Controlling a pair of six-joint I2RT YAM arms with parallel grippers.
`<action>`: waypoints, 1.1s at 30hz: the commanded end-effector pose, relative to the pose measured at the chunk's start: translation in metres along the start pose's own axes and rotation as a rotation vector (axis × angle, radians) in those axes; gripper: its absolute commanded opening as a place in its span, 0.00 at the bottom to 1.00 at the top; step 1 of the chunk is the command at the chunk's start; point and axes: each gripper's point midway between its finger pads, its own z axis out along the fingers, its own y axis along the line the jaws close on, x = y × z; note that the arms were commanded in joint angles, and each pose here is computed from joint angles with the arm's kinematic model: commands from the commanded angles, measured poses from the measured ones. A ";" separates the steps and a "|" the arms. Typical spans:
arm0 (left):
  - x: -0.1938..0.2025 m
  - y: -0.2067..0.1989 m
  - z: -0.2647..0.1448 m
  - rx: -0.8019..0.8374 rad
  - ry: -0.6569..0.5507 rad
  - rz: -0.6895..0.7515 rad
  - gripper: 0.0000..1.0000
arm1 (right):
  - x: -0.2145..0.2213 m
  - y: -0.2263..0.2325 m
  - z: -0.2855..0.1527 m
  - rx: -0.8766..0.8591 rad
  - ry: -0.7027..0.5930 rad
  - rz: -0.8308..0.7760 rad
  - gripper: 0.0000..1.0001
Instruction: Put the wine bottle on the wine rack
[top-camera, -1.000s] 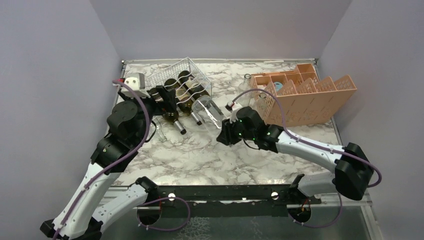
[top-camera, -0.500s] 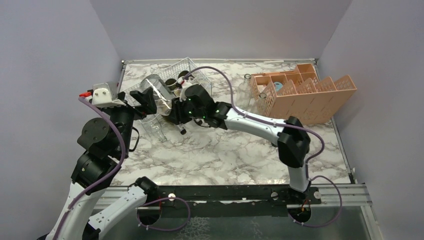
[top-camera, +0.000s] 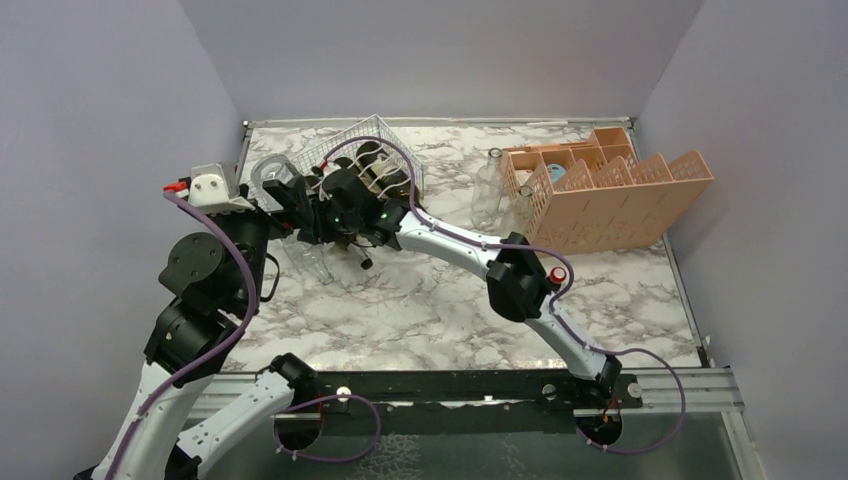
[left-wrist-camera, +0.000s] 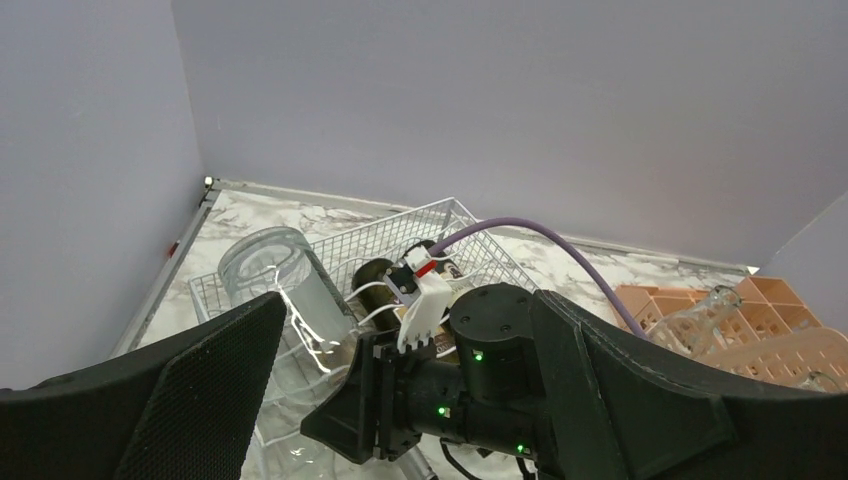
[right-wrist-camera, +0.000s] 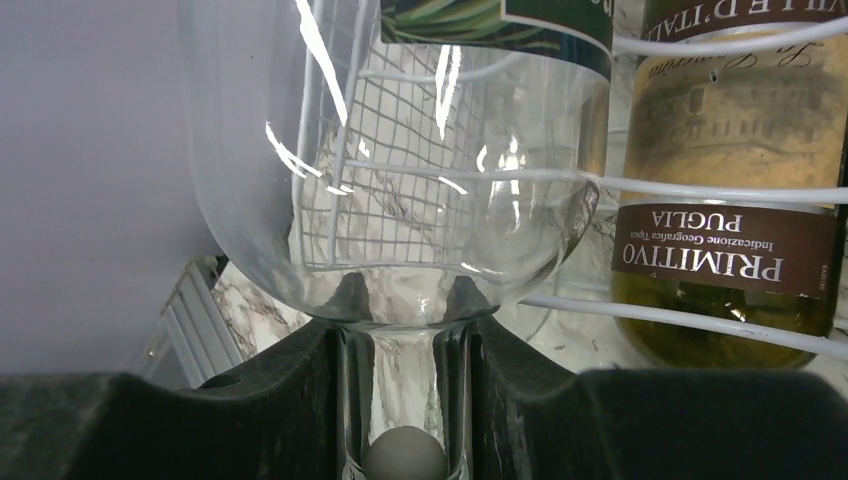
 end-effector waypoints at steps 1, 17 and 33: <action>0.004 0.005 0.003 -0.034 0.009 0.024 0.99 | -0.091 0.057 -0.023 -0.135 -0.274 -0.021 0.14; 0.009 0.001 0.009 -0.033 0.030 0.035 0.99 | -0.064 0.034 -0.005 -0.078 -0.209 -0.009 0.56; -0.001 -0.001 0.006 -0.019 0.012 0.023 0.99 | -0.101 0.050 -0.049 -0.064 -0.310 -0.088 0.78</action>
